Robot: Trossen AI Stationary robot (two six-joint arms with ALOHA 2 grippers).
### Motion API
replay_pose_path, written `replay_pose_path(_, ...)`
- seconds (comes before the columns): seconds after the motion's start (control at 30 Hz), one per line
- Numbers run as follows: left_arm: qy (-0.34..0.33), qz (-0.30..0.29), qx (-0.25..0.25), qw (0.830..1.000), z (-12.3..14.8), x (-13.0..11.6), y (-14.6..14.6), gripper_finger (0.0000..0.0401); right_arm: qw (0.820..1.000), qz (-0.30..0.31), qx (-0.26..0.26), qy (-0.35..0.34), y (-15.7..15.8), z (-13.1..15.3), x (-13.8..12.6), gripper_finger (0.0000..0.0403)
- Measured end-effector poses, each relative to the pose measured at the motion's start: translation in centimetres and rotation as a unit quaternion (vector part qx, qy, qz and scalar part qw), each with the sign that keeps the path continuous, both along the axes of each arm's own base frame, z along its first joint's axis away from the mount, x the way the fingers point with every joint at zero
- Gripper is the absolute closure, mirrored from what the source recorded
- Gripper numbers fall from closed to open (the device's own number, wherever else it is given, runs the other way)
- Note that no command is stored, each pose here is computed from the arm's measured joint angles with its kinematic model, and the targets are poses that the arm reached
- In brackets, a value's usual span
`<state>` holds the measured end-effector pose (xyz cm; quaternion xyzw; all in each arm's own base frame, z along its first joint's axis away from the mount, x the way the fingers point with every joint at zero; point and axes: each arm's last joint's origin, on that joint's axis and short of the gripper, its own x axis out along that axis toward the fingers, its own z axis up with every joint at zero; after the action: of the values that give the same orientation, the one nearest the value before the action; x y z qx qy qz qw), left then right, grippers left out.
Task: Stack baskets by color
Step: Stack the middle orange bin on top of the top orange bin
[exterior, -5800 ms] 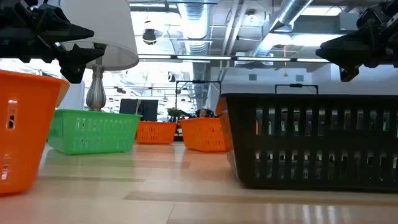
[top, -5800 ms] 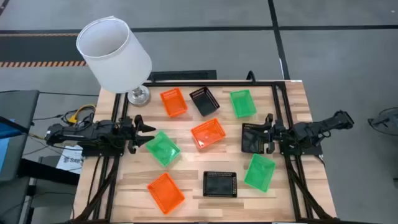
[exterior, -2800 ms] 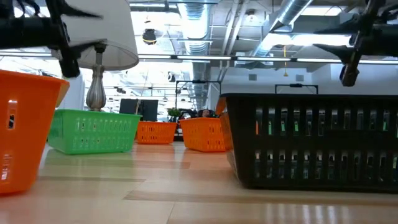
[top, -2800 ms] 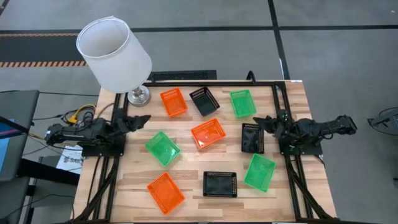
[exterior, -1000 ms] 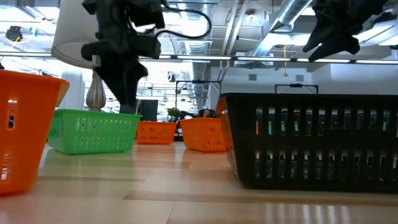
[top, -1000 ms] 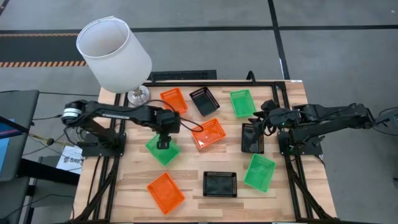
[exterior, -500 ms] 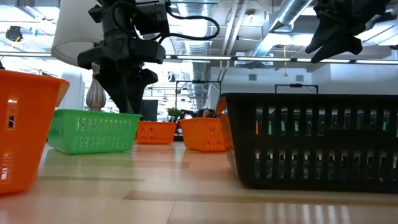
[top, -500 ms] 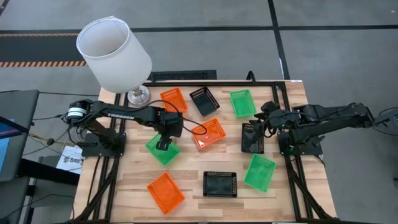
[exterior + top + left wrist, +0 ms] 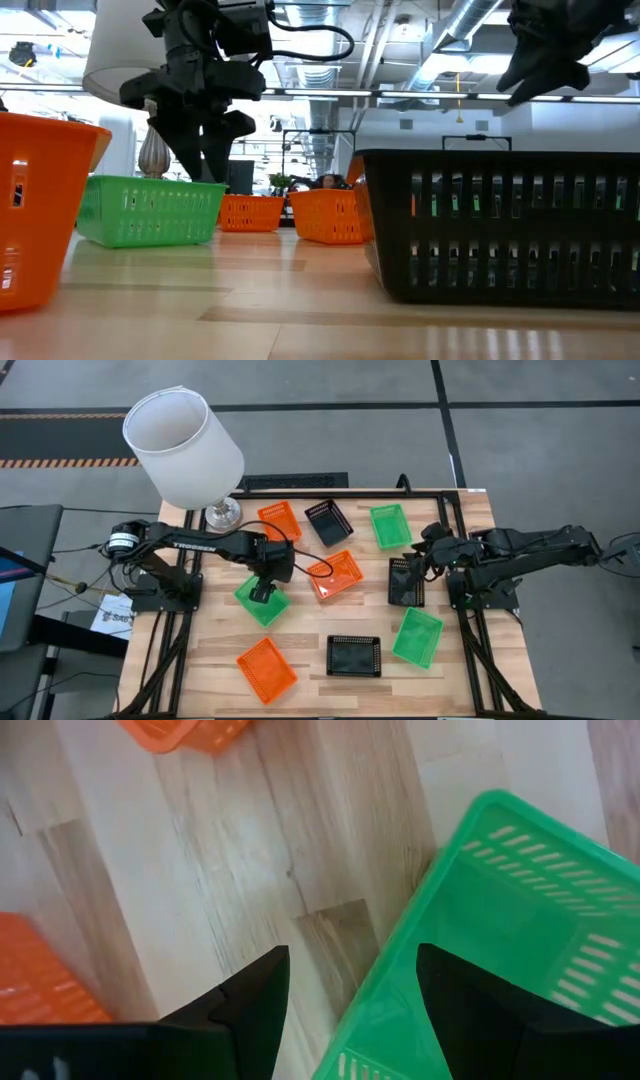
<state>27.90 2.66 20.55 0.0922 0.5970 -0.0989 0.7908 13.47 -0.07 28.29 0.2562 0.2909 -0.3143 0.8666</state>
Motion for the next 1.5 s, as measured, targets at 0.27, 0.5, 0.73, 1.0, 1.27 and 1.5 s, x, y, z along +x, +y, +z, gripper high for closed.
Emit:
replay_pose_path(0.27, -0.026, 0.125, -0.005, 0.992, 1.3, 0.6, 0.8, 0.0193, 0.976, -0.209, 0.066, -0.017, -2.5, -1.1, 0.7, 0.0179)
replay_pose_path(0.5, -0.121, 0.242, -0.039, 0.962, 7.8, 1.3, 2.5, 0.0193, 0.970, -0.230, 0.060, 0.041, -7.3, -2.9, 3.4, 0.0179)
replay_pose_path(0.73, -0.245, 0.324, -0.055, 0.912, 14.5, -1.9, 3.0, 0.0193, 0.950, -0.255, 0.125, 0.128, -11.1, -5.7, 3.4, 0.0179)
replay_pose_path(1.0, -0.301, 0.352, -0.072, 0.884, 18.0, -6.7, 1.6, 0.0193, 0.950, -0.244, 0.130, 0.146, -11.6, -6.2, 3.4, 0.0179)
replay_pose_path(1.27, -0.218, 0.336, -0.034, 0.916, 16.7, -8.3, 0.3, 0.0193, 0.965, -0.179, 0.158, 0.107, -9.7, -5.1, 3.8, 0.0179)
replay_pose_path(1.5, -0.186, 0.361, -0.047, 0.912, 11.7, -7.1, -0.2, 0.0193, 0.962, -0.130, 0.212, 0.114, -6.5, -5.0, 4.5, 0.0179)
